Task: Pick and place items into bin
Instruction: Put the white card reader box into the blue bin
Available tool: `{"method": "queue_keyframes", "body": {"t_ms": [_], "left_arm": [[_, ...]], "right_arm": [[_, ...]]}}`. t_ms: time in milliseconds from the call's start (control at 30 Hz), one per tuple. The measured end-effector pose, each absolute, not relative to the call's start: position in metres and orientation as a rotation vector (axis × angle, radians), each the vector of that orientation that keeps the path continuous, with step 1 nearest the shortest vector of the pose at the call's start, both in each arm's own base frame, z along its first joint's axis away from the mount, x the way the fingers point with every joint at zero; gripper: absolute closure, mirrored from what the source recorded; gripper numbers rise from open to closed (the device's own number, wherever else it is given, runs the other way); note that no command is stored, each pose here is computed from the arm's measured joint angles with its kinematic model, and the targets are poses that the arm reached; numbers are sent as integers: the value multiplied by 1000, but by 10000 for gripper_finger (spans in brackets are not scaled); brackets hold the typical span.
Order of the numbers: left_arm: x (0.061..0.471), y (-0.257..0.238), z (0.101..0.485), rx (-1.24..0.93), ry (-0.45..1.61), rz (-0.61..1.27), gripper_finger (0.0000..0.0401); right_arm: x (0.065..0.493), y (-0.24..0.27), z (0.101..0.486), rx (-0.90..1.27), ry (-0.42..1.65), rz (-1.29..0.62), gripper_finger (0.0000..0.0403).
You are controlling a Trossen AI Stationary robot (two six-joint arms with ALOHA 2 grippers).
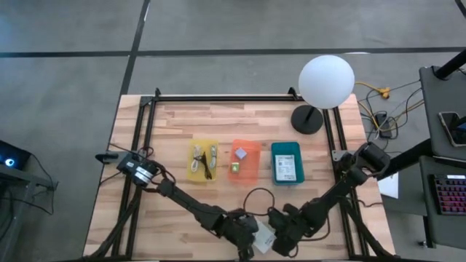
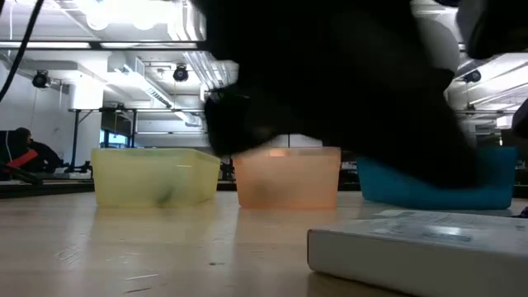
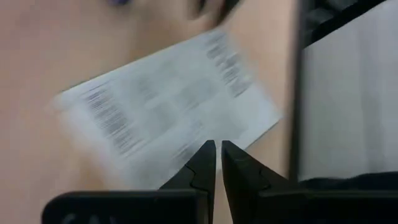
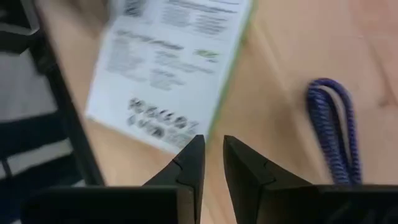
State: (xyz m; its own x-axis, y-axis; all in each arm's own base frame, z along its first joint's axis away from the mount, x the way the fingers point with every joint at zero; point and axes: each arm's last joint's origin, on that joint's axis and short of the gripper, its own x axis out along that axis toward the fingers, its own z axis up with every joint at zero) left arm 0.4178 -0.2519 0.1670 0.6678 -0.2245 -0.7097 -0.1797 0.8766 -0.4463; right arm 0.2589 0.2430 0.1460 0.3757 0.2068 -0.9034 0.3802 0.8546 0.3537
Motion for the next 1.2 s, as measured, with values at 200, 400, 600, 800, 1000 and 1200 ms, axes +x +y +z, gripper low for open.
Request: {"method": "queue_keyframes", "body": {"t_ms": [200, 400, 600, 800, 1000, 1200], "left_arm": [[378, -251, 194, -354, 954, 109, 390], [376, -270, 190, -474, 913, -77, 390], [389, -273, 173, -542, 860, -71, 390], [403, -258, 150, -530, 865, 10, 390], [409, -244, 141, -518, 890, 70, 390], [405, -230, 146, -455, 907, 188, 390]], "right_arm": [[256, 243, 145, 531, 1217, -92, 349], [256, 240, 143, 458, 1237, -40, 342], [259, 236, 143, 428, 1255, -13, 344], [265, 231, 141, 416, 1251, -10, 340], [274, 227, 143, 408, 1215, 21, 340], [294, 216, 149, 438, 1106, 50, 340]]}}
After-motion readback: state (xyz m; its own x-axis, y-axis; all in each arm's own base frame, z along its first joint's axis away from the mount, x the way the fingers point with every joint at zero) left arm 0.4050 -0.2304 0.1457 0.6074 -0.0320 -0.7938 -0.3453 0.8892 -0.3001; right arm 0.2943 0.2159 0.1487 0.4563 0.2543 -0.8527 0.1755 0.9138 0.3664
